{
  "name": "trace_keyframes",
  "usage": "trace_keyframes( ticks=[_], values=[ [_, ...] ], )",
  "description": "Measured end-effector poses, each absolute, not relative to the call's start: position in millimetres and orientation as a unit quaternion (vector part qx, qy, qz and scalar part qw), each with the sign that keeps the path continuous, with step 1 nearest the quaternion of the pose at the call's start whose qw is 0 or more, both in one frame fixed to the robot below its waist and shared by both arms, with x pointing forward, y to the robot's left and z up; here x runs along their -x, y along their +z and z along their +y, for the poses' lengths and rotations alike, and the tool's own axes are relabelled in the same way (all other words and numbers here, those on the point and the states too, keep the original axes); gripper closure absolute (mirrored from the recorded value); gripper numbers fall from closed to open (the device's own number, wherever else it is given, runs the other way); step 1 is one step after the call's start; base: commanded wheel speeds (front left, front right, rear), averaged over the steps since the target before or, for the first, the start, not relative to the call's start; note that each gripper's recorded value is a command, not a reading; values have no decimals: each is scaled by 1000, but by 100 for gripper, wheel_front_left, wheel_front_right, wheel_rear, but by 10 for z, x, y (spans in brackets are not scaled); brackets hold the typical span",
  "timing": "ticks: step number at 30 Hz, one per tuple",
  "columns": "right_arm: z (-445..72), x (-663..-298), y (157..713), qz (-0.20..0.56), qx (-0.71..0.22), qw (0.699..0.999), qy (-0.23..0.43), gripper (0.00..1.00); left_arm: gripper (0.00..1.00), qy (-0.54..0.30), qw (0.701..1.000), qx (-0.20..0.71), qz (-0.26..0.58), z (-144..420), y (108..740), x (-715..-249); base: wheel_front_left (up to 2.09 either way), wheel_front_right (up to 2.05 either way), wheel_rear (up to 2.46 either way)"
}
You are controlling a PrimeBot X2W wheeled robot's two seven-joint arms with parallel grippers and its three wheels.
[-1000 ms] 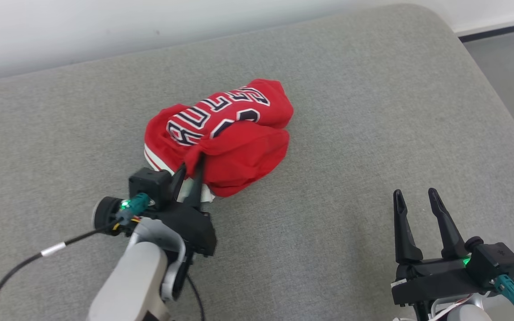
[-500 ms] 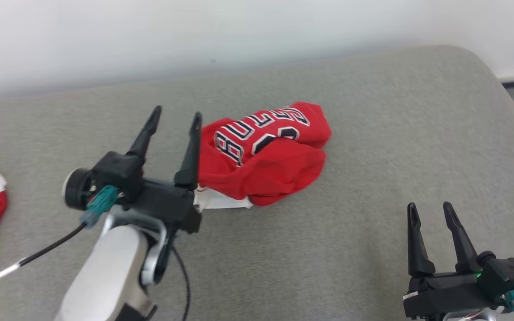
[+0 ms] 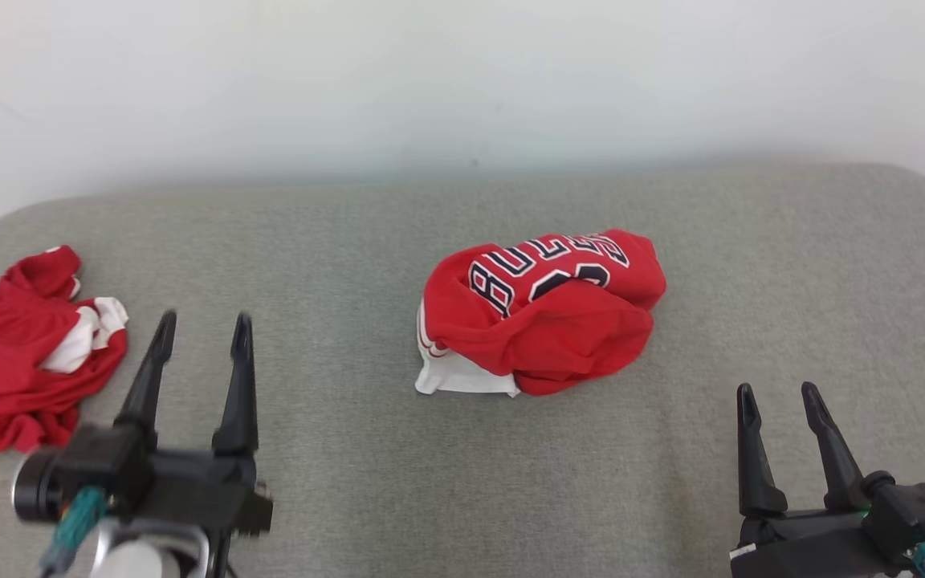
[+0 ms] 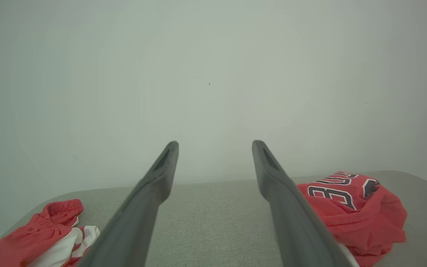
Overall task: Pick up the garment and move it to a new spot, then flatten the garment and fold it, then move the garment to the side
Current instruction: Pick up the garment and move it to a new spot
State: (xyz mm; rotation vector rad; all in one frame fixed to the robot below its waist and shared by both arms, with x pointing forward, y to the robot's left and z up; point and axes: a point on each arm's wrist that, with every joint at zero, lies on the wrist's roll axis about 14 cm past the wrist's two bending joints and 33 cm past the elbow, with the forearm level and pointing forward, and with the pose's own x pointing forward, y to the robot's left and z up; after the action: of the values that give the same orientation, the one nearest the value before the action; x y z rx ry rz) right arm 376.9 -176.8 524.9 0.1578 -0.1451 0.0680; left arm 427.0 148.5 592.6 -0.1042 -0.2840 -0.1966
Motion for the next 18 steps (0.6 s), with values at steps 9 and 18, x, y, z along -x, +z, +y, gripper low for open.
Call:
trace_keyframes(
  ticks=[9, 18],
  values=[
    [-1638, -3738, 5308, -80, -77, 992, 54, 0, 0, -27, 990, 57, -126, 1886, 5734, -3856, 0, 0, 0],
    [-1636, -3707, 5252, -71, -74, 993, 54, 0, 0, -10, 993, 61, -105, 1927, 5529, -3670, 0, 0, 0]
  ],
)
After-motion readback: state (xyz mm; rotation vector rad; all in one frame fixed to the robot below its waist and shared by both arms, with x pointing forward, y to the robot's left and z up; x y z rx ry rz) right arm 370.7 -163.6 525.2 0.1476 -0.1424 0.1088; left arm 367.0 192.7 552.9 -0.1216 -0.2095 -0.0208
